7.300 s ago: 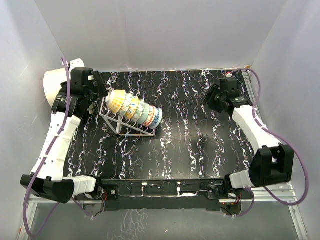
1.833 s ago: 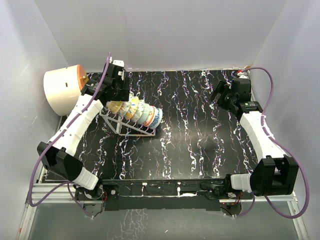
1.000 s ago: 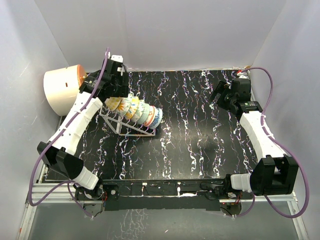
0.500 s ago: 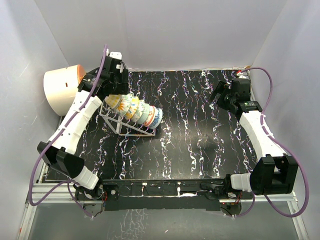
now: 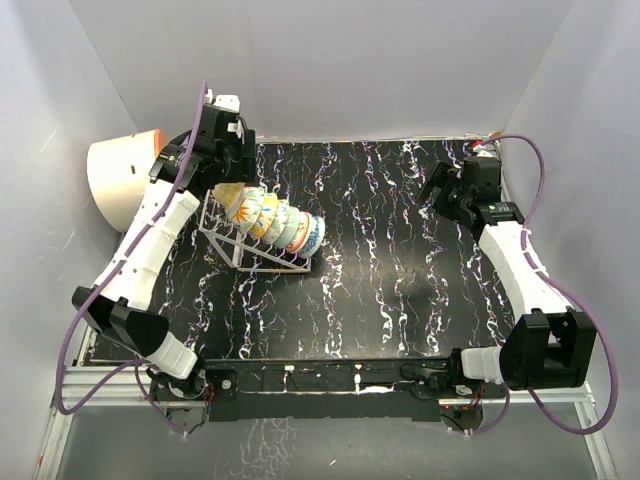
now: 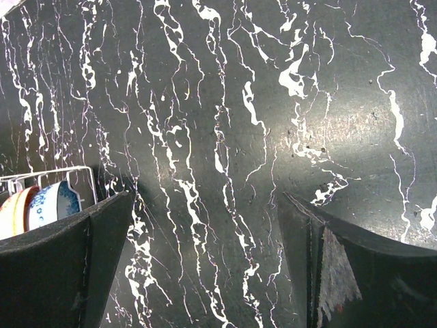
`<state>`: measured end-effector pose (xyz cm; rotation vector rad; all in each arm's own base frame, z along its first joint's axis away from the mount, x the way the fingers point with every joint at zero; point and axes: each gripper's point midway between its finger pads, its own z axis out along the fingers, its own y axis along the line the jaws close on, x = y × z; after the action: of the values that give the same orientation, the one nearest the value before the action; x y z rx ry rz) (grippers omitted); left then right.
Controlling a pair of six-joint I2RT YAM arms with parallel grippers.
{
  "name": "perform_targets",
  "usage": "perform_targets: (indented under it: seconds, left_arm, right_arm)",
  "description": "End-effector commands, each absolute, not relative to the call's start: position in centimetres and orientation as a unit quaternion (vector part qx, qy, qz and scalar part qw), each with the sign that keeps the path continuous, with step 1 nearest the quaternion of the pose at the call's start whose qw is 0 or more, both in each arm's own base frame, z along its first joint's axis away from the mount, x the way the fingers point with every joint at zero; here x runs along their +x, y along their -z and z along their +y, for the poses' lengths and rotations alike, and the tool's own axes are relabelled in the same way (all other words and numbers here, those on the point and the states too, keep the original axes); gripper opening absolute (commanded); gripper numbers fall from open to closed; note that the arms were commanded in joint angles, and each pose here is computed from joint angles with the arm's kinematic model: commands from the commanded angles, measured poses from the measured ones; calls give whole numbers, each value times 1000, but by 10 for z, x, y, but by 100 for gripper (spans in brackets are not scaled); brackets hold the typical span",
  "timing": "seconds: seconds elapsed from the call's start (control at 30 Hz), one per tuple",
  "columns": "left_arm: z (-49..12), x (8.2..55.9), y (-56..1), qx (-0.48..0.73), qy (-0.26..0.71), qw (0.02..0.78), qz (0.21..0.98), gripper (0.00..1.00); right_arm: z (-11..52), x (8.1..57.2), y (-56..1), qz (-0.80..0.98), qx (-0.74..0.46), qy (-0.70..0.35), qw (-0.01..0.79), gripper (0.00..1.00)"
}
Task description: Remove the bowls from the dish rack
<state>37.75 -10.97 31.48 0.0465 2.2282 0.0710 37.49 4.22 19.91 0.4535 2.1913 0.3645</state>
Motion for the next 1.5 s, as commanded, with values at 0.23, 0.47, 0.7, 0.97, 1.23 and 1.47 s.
perform_targets:
  seconds: [0.23,0.47,0.7,0.97,1.23,1.47]
  left_arm:
    - [-122,384,-357,11,16,488,873,37]
    - [-125,387,-369,9,25,498,867,36]
    - [-140,392,-382,6,66,505,861,35]
    - [-158,396,-387,6,111,505,856,35]
    - [-180,398,-394,3,173,501,848,35]
    - [-198,399,-402,3,223,498,838,35]
  right_arm:
    - [41,383,-211,862,174,-155,451,90]
    - [41,387,-212,861,174,-155,452,90]
    - [42,390,-213,861,172,-158,452,90]
    - [41,388,-211,861,173,-156,452,90]
    - [41,385,-213,859,175,-159,454,90]
    - [44,382,-215,857,180,-167,453,90]
